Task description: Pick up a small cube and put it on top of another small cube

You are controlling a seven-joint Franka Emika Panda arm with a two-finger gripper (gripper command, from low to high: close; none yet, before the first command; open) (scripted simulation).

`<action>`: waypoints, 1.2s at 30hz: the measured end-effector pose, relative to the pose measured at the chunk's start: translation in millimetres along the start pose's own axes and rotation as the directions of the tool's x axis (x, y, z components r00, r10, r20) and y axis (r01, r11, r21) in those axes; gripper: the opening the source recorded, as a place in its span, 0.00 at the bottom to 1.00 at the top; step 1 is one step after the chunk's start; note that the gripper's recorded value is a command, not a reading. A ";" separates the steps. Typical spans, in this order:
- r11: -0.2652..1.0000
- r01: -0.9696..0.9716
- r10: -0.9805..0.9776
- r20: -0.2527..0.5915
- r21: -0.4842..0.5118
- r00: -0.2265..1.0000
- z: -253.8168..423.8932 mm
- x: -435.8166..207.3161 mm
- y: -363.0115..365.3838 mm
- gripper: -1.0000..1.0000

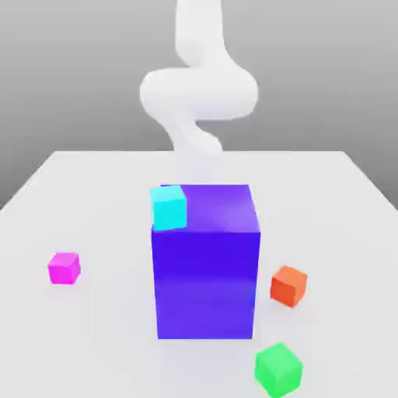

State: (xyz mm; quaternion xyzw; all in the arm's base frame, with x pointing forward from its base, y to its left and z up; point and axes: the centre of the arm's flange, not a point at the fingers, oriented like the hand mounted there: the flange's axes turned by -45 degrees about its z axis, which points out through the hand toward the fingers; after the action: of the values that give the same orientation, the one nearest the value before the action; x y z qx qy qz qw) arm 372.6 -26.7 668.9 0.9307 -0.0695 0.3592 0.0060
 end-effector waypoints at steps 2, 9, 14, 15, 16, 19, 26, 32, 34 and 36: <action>0.994 -0.093 0.096 0.048 -0.057 0.994 40.1 -9.0 24.6 0.50; 0.887 -0.384 0.429 0.152 -0.257 0.890 151.5 -70.1 121.2 0.50; 0.732 -0.554 0.651 0.169 -0.396 0.740 206.6 -140.9 190.3 0.50; 0.694 -0.583 0.692 0.167 -0.422 0.703 215.0 -157.3 202.9 0.50; 0.654 -0.610 0.730 0.163 -0.448 0.663 222.7 -174.4 214.9 0.50; 0.522 -0.677 0.834 0.141 -0.519 0.534 240.9 -228.5 246.8 0.50; 0.157 -0.748 0.984 0.038 -0.644 0.174 257.7 -365.5 292.0 0.50; 0.042 -0.742 0.998 -0.001 -0.669 0.058 283.8 -426.1 296.1 0.50; 0.043 -0.741 0.998 -0.001 -0.670 0.059 296.6 -438.2 296.1 0.50; 0.044 -0.741 0.998 0.000 -0.671 0.059 307.1 -449.4 295.7 0.00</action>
State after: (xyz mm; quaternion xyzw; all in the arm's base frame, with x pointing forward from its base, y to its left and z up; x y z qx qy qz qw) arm 208.9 -282.0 128.7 0.6744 -0.7383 0.0002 0.0003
